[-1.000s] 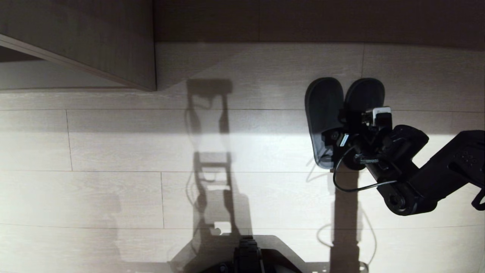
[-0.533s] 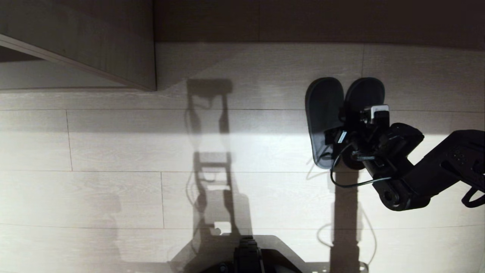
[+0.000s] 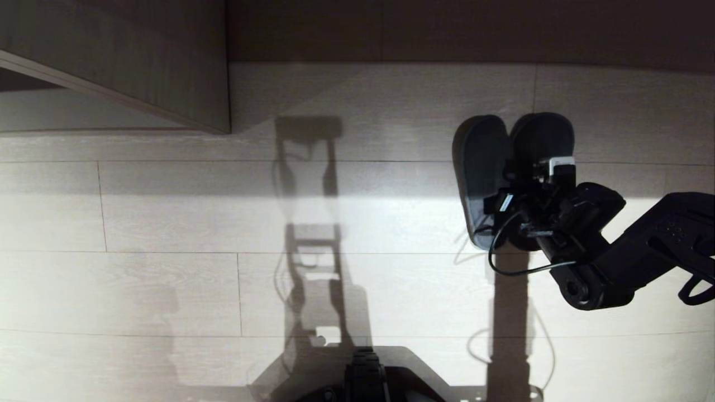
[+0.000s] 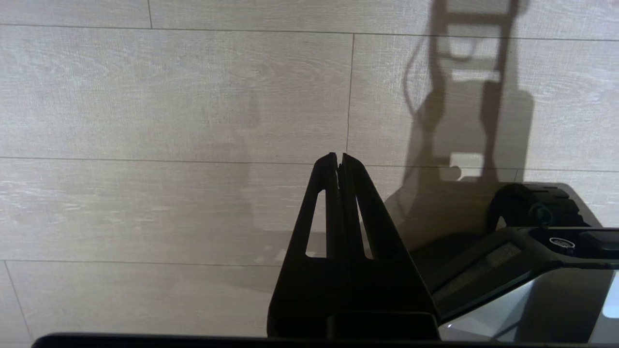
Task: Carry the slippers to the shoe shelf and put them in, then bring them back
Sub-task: Pick up the slippers on the floor, then place the slippers into the shoe cabinet
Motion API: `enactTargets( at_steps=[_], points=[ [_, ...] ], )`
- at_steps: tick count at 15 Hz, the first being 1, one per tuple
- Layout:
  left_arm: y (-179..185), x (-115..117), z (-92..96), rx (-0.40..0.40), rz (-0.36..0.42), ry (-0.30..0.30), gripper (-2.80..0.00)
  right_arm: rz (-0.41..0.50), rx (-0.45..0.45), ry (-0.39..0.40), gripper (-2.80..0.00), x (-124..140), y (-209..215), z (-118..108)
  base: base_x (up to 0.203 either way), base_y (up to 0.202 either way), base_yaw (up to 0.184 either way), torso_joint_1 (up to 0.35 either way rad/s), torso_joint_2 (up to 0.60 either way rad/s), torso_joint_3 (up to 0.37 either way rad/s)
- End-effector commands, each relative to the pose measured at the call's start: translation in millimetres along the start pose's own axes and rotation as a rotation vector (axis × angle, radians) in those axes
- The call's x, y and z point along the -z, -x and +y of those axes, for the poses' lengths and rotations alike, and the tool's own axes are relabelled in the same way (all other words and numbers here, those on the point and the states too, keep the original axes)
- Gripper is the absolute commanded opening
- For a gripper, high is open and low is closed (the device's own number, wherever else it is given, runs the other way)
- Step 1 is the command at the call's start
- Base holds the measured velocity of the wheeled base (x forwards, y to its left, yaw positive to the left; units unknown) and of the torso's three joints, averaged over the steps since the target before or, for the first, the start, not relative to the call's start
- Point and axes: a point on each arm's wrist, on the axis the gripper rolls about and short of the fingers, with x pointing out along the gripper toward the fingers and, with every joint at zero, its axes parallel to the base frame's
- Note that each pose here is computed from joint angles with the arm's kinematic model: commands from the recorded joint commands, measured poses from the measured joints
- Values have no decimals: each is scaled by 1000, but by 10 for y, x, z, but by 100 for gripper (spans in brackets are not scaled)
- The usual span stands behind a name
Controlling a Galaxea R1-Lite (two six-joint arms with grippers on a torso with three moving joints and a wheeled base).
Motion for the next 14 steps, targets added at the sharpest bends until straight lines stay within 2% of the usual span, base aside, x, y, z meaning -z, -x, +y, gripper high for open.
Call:
enactTargets(
  at_steps=[1,3,6,14],
  points=[
    [0,5,0,0,0,1,-280,-11,1,0,-280,-46,19,-2,0,0,0,0,0,0],
    [1,1,0,0,-2,-1,-280,-26,3,1,-280,-200,97,-12,0,0,0,0,0,0],
    [1,0,0,-1,-3,-1,-280,-83,-4,3,-280,-670,349,-47,0,0,0,0,0,0],
    [1,1,0,-1,-1,-1,-280,-119,-68,18,-280,-1508,1634,-140,0,0,0,0,0,0]
  ],
)
